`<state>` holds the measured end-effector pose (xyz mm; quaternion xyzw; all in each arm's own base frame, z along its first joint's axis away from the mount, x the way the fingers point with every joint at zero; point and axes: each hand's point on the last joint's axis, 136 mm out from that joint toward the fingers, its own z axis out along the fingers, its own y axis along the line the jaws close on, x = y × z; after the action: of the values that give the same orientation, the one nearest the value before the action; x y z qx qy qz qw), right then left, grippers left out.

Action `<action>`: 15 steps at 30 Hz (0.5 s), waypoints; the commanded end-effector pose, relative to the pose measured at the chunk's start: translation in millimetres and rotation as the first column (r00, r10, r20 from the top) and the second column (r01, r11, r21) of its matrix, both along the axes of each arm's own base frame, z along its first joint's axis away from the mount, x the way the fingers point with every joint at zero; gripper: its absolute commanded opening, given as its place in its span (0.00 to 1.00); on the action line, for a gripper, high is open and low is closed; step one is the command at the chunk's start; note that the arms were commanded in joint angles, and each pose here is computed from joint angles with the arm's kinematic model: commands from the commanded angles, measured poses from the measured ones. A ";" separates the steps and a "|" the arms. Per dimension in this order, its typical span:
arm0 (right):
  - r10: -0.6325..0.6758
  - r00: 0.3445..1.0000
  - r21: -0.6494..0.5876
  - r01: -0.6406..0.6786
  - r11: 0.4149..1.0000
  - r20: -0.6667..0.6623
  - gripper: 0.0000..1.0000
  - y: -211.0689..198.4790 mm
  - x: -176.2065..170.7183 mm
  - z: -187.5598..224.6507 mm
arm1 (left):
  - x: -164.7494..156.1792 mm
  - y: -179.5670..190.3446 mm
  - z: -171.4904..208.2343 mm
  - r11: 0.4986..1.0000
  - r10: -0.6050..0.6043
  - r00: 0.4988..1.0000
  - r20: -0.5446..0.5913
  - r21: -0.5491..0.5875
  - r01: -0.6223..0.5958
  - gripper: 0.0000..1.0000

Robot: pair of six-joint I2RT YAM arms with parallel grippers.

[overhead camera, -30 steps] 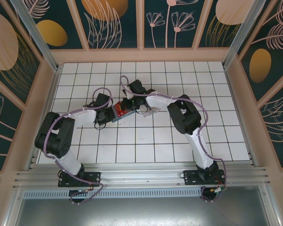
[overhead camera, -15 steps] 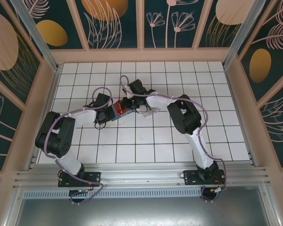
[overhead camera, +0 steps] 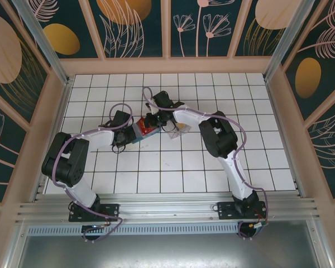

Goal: Put the credit cards into the card holder

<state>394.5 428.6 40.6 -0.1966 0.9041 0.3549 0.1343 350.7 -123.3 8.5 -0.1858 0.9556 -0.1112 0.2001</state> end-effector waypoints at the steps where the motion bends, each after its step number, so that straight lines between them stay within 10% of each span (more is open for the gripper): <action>1: -0.084 0.996 -0.124 0.082 0.989 -0.013 0.00 -24.5 8.2 -56.2 | -36.2 39.9 -52.1 0.986 0.051 0.984 -0.171 0.165 -0.022 0.03; 15: -0.095 0.986 0.029 0.100 0.995 -0.138 0.00 -10.2 -0.9 -44.8 | -38.7 42.5 -53.4 0.984 0.051 0.983 -0.176 0.178 -0.019 0.03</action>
<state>394.2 432.6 40.1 -0.1599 0.8946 0.4002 0.1183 350.8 -123.2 8.4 -0.1853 0.9560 -0.1103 0.1991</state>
